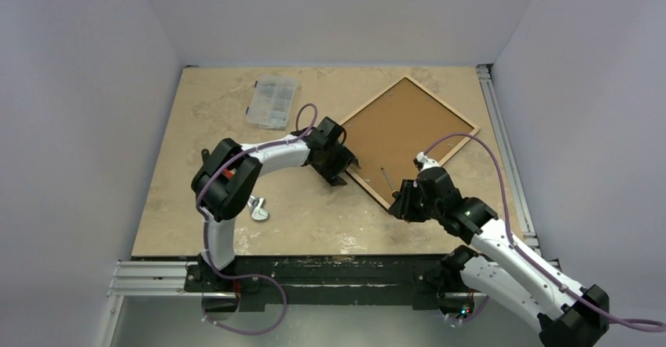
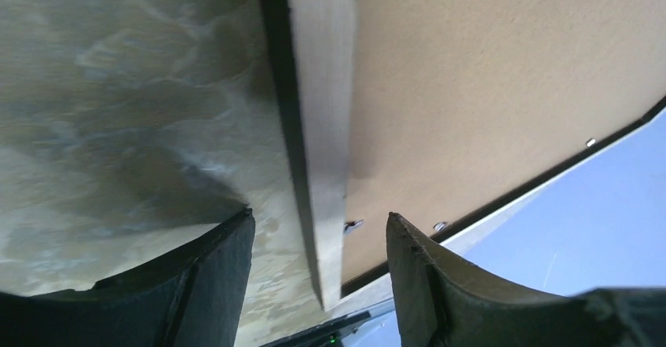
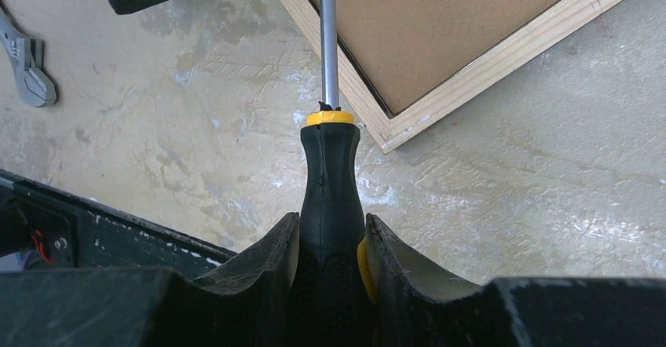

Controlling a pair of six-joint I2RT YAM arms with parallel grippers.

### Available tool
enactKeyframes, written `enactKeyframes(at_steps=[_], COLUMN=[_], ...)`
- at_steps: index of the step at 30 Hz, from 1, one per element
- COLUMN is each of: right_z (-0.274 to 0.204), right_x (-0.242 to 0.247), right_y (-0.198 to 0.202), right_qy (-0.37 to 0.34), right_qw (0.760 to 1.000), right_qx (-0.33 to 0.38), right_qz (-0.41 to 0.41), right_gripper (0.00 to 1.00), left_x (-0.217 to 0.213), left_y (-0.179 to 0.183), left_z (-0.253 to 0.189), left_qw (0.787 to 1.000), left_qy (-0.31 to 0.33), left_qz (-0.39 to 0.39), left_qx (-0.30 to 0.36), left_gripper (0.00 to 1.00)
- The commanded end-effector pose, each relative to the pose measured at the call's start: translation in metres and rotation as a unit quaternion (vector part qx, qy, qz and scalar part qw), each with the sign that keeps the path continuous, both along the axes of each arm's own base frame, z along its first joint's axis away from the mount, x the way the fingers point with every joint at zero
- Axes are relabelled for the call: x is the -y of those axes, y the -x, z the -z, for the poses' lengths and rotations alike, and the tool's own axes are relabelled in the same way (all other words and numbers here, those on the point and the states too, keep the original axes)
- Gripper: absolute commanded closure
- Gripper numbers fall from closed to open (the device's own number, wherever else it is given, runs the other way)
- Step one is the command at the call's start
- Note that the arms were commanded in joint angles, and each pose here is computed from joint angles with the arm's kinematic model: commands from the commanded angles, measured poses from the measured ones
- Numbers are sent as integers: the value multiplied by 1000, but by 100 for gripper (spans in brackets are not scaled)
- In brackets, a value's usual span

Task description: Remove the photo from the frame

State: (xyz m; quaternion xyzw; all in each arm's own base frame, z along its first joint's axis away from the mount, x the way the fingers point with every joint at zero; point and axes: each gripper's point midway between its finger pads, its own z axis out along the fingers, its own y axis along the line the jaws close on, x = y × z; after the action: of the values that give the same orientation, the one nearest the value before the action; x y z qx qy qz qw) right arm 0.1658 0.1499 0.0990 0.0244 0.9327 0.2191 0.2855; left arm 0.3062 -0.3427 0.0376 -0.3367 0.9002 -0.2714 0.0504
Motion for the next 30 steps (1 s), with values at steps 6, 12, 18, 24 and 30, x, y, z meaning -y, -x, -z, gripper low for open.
enactKeyframes(at_steps=[6,12,18,24,30], right_z=[-23,-20,2,16,27], right_x=[-3,-3,-26,-39,-37], right_y=[-9,-8,5,12,16], right_qy=[-20,-21,-50,-74,-65], right_qw=[999,999,998,994,994], right_qx=[32,30,-24,-58,-74], right_qz=[14,11,-41,-56,-48], right_gripper=[100,100,100,100,100], left_x=[-18,-19,-7,-1,1], left_y=[9,5,-10,-16,-17], left_z=[50,52,32,22,28], left_qw=[992,992,978,961,964], left_qy=[-109,-125,-118,-92,-69], left_qz=[-45,13,158,234,232], left_qx=[-54,-24,72,119,107], left_gripper=[66,100,100,100,100])
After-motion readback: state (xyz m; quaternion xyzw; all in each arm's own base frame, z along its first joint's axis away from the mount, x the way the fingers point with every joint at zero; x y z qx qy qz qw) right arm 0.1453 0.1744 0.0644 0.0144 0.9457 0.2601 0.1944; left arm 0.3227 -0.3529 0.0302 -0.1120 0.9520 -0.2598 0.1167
